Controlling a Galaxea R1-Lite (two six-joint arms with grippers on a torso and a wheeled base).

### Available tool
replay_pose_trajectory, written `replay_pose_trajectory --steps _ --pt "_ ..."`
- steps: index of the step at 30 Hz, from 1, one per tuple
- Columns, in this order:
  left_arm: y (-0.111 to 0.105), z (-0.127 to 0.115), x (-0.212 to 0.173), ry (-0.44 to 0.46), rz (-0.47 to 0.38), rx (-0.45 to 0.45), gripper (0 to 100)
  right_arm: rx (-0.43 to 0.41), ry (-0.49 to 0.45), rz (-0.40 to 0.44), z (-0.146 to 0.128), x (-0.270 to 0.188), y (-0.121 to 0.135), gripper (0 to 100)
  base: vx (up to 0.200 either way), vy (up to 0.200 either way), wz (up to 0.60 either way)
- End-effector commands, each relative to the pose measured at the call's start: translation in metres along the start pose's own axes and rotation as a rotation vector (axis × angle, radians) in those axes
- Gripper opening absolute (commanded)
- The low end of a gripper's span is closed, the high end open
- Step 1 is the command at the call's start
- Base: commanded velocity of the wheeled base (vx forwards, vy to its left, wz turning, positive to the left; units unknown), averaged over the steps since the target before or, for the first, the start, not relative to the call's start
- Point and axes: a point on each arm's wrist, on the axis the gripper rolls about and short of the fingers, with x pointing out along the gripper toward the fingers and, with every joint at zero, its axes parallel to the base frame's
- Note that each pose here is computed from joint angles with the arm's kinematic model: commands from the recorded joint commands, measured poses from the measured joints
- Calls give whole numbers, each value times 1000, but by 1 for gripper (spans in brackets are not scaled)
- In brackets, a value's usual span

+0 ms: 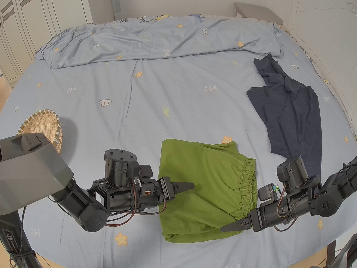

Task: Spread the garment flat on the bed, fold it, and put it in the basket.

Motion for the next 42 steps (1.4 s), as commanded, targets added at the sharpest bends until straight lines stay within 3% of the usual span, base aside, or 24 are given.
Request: replay_pose_trajectory --steps 1,4,7,11,13,18,20,22,25,36,42 --pt "1 -2 3 13 -4 -1 0 -5 -7 2 1 -1 1 100 0 0 0" --pt "1 -3 2 25 -9 -2 0 -9 -21 7 3 -2 2 100 0 0 0" --pt "4 -7 -6 61 -19 9 0 -45 -113 26 16 -19 13 100 0 0 0" --pt "-9 5 -31 62 -90 60 0 -47 -221 32 34 -44 24 100 0 0 0" --pt "-17 23 -54 33 -83 82 0 -59 -322 22 59 -72 30 100 0 0 0" --pt "-50 58 -82 20 -40 121 0 -23 -361 -33 79 -105 34 100 0 0 0" --pt "-66 73 -94 65 -7 139 0 -22 -400 -101 90 -119 36 100 0 0 0" --pt "-67 74 -95 68 -3 145 0 -22 -404 -108 91 -120 36 100 0 0 0" --pt "-70 76 -99 98 22 223 0 -7 -401 -159 92 -118 36 100 0 0 0" --pt "-73 93 -108 41 24 243 0 9 -372 -166 94 -108 30 100 0 0 0" --pt "-83 96 -124 45 43 235 0 11 -374 -165 93 -109 31 100 0 200 0"
